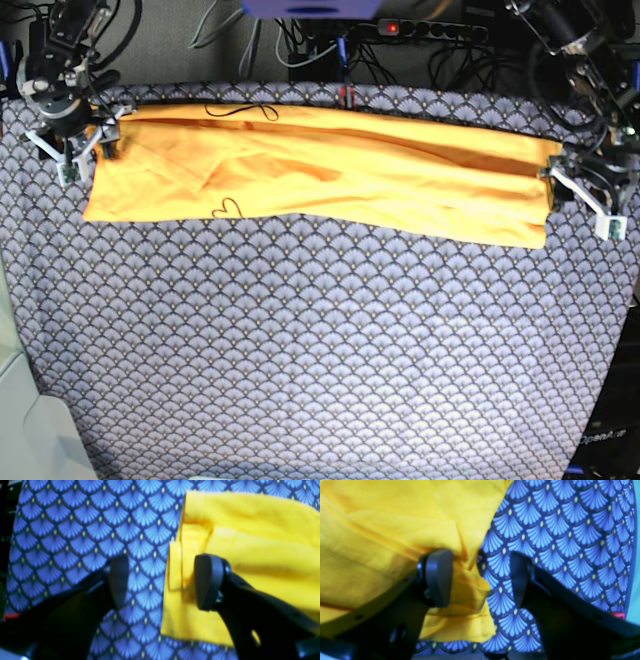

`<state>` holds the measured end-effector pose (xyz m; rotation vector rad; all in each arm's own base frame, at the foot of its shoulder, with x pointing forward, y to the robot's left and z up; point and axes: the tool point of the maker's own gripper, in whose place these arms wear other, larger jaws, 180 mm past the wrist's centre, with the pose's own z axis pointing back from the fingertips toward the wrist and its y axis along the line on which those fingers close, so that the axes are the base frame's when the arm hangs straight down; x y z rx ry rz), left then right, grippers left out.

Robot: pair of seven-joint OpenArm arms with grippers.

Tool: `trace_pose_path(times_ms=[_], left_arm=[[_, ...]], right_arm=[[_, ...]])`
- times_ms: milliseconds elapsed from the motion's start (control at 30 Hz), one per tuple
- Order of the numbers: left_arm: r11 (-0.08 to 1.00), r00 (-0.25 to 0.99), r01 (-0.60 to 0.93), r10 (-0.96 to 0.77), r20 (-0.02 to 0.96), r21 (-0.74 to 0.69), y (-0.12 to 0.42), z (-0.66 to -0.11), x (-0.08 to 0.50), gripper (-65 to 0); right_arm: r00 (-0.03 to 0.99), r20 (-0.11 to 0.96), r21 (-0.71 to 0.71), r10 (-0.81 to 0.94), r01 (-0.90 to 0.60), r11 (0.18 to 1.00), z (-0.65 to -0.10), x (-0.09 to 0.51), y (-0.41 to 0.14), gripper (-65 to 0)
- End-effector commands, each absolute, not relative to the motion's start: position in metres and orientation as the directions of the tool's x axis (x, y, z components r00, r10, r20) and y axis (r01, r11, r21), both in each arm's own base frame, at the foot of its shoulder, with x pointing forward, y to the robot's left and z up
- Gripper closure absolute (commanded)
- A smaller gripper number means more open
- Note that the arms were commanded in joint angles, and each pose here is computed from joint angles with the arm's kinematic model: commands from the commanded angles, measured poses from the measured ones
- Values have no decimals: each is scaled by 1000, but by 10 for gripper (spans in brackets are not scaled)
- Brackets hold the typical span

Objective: Fold the T-shirt properly
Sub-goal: 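Regrasp the folded strip's end with the left gripper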

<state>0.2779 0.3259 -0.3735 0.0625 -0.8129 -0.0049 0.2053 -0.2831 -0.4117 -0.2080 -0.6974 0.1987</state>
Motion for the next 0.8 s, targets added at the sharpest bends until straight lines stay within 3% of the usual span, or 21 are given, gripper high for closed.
trace_pose_path(times_ms=[0, 767], left_arm=[[998, 658, -22, -32, 753, 61, 330, -363, 286, -402], [999, 644, -20, 34, 765, -28, 320, -371, 295, -402]], right_arm=[[733, 627, -278, 265, -107, 955, -404, 209, -289, -373], [731, 628, -279, 267, -109, 954, -403, 210, -289, -373]])
